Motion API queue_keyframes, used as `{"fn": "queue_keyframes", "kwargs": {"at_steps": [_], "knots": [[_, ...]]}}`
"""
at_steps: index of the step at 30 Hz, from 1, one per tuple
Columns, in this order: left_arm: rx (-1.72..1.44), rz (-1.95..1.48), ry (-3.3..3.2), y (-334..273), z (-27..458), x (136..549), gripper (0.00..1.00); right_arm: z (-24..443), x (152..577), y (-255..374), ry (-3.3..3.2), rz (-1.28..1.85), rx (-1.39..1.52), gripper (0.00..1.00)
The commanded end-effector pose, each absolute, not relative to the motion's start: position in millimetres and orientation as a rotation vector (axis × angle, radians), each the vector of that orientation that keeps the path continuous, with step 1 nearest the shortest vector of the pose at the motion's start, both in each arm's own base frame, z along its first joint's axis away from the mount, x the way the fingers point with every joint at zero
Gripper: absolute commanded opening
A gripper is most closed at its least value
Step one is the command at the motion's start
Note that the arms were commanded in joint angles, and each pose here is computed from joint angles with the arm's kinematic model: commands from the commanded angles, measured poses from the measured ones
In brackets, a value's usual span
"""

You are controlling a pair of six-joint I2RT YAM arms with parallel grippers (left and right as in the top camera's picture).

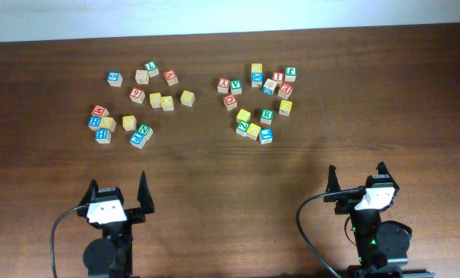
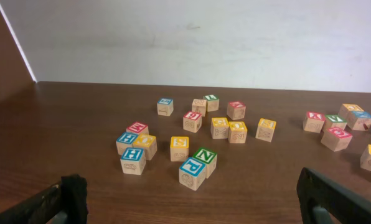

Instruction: Spell out RSS

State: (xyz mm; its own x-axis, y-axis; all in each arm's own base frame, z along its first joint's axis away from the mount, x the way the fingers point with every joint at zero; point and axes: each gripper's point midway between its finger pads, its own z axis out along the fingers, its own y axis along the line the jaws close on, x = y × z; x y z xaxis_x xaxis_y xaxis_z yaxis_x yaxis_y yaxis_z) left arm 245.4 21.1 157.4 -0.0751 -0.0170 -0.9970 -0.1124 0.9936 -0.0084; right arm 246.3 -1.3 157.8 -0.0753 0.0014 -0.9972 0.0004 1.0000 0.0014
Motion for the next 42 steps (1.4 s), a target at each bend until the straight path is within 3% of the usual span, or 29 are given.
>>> {"fn": "queue_keyframes", "kwargs": {"at_steps": [1, 12, 18, 23, 26, 29, 35, 39, 42], "knots": [[-0.081, 0.086, 1.649, 20.0, 156.4, 245.1, 0.99, 155.0, 246.1, -2.5, 1.652, -0.001, 0.015, 0.98], [-0.081, 0.085, 1.649, 19.9, 156.4, 245.1, 0.99, 155.0, 246.1, -2.5, 1.652, -0.001, 0.015, 0.98], [0.058, -0.698, 1.629, -78.1, 172.3, 227.1, 0.99, 155.0, 246.1, -2.5, 1.652, -0.001, 0.015, 0.98], [0.060, -0.797, 1.565, -86.1, 191.3, 222.1, 0.99, 155.0, 246.1, -2.6, 1.652, -0.001, 0.015, 0.98], [0.165, -0.909, 1.414, -101.3, 230.9, 205.2, 0.99, 155.0, 246.1, -2.5, 1.652, -0.001, 0.015, 0.99], [0.246, -0.908, 1.182, -102.2, 283.1, 183.0, 0.99, 155.0, 246.1, -2.5, 1.652, -0.001, 0.015, 0.98], [0.051, -0.797, 0.953, -62.7, 367.9, 168.4, 0.99, 155.0, 246.1, -2.5, 1.652, -0.001, 0.015, 0.98], [0.091, -0.618, 1.124, -62.4, 386.8, 186.3, 0.99, 155.0, 246.1, -2.5, 1.652, -0.001, 0.015, 0.99], [0.072, -0.536, 1.451, -60.9, 370.0, 217.3, 0.99, 155.0, 246.1, -2.5, 1.652, -0.001, 0.015, 0.98]]}}
